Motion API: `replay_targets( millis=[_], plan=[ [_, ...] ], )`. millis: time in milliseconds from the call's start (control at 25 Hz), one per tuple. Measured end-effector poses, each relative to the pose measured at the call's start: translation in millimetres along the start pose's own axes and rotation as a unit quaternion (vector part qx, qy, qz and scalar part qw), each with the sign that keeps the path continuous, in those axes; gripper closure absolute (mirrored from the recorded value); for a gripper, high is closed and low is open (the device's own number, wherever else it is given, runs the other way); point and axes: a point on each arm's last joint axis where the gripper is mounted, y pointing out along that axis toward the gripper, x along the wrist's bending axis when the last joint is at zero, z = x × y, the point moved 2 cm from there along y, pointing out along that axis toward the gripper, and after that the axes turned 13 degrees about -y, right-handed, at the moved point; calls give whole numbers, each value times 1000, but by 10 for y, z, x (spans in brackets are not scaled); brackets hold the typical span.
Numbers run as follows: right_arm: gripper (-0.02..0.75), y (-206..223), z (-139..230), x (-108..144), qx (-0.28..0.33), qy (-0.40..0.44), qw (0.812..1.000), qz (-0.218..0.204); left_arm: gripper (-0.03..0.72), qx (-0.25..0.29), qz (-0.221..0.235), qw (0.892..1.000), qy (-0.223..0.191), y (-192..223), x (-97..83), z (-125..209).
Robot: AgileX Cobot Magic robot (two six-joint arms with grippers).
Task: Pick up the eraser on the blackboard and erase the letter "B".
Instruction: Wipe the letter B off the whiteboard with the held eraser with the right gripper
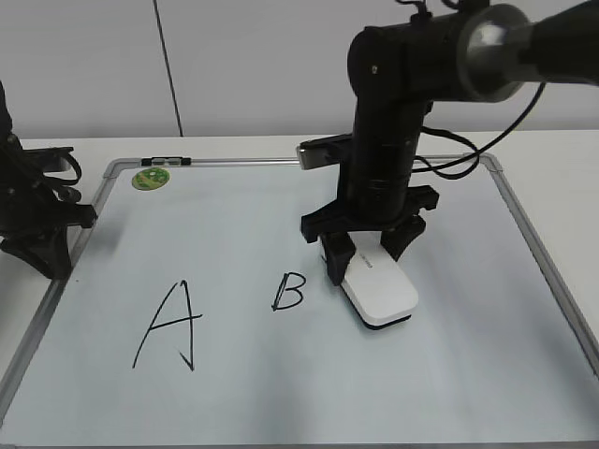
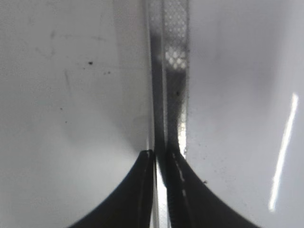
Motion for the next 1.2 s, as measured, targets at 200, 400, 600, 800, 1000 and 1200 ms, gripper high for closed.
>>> replay_targets(
  millis=[200, 400, 600, 800, 1000, 1200],
  plan=[
    [222, 175, -187, 138, 4, -18, 1000, 2, 619, 0, 0, 1000, 0, 0, 0, 0],
    [222, 263, -253, 206, 7, -24, 1000, 3, 619, 0, 1, 1000, 0, 0, -1, 0],
    [222, 286, -258, 223, 9, -21, 1000, 3, 620, 0, 2, 1000, -2, 0, -5, 1],
    [222, 360, -268, 239, 19, -19, 1000, 2, 621, 1, 6, 1000, -4, 0, -12, 2],
    [222, 387, -272, 291, 23, -27, 999, 10, 621, 1, 6, 1000, -4, 0, -14, 3],
    [222, 397, -296, 466, 18, -57, 998, 28, 620, 1, 8, 1000, -5, 0, -17, 3]
  ],
)
